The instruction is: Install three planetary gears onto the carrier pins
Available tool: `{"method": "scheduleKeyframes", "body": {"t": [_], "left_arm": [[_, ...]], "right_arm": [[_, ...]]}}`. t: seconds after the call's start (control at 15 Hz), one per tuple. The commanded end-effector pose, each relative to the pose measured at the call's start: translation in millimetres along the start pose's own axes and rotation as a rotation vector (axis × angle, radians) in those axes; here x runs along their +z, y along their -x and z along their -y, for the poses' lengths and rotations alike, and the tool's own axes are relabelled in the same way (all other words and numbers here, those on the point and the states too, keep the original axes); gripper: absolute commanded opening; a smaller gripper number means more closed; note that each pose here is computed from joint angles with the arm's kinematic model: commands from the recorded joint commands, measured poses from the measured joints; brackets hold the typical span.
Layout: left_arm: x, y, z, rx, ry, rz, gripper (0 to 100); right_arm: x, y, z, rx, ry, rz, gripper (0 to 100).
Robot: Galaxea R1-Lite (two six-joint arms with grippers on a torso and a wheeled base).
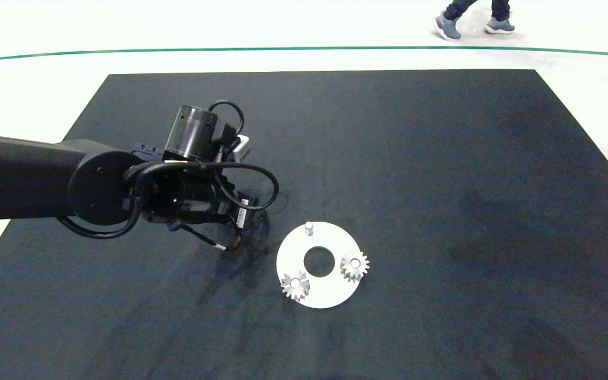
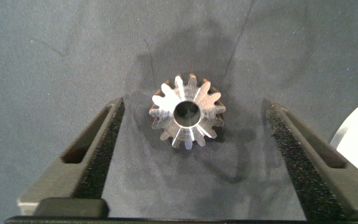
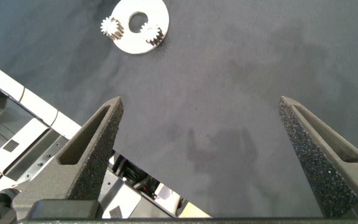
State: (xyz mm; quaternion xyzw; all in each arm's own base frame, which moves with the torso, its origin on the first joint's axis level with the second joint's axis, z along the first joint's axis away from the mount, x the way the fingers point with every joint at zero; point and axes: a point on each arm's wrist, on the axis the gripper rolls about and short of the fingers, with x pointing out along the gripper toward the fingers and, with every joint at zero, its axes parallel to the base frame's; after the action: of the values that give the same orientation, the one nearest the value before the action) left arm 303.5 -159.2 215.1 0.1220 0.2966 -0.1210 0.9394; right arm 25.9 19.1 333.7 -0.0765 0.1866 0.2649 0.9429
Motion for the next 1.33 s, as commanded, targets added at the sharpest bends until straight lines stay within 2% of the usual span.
{"method": "scheduleKeyframes", "body": {"t": [0.07,1.2,1.33], "left_arm": [[-0.8,0.0,-0.2,0.002,0.001,-0.003,84],[-2.1,-1.8,0.8,0.001,-0.003,-0.003,51],[-1.9,-1.3,0.1,0.002,-0.017,-0.002,47]], "right_arm": [[-0.3,-0.5,-0.1,-0.002,0.001,-0.006,100],[-0.3,-0.5,-0.1,-0.001,0.002,-0.006,100],[-0.3,-0.5,-0.2,0.001,0.002,-0.006,100]]}}
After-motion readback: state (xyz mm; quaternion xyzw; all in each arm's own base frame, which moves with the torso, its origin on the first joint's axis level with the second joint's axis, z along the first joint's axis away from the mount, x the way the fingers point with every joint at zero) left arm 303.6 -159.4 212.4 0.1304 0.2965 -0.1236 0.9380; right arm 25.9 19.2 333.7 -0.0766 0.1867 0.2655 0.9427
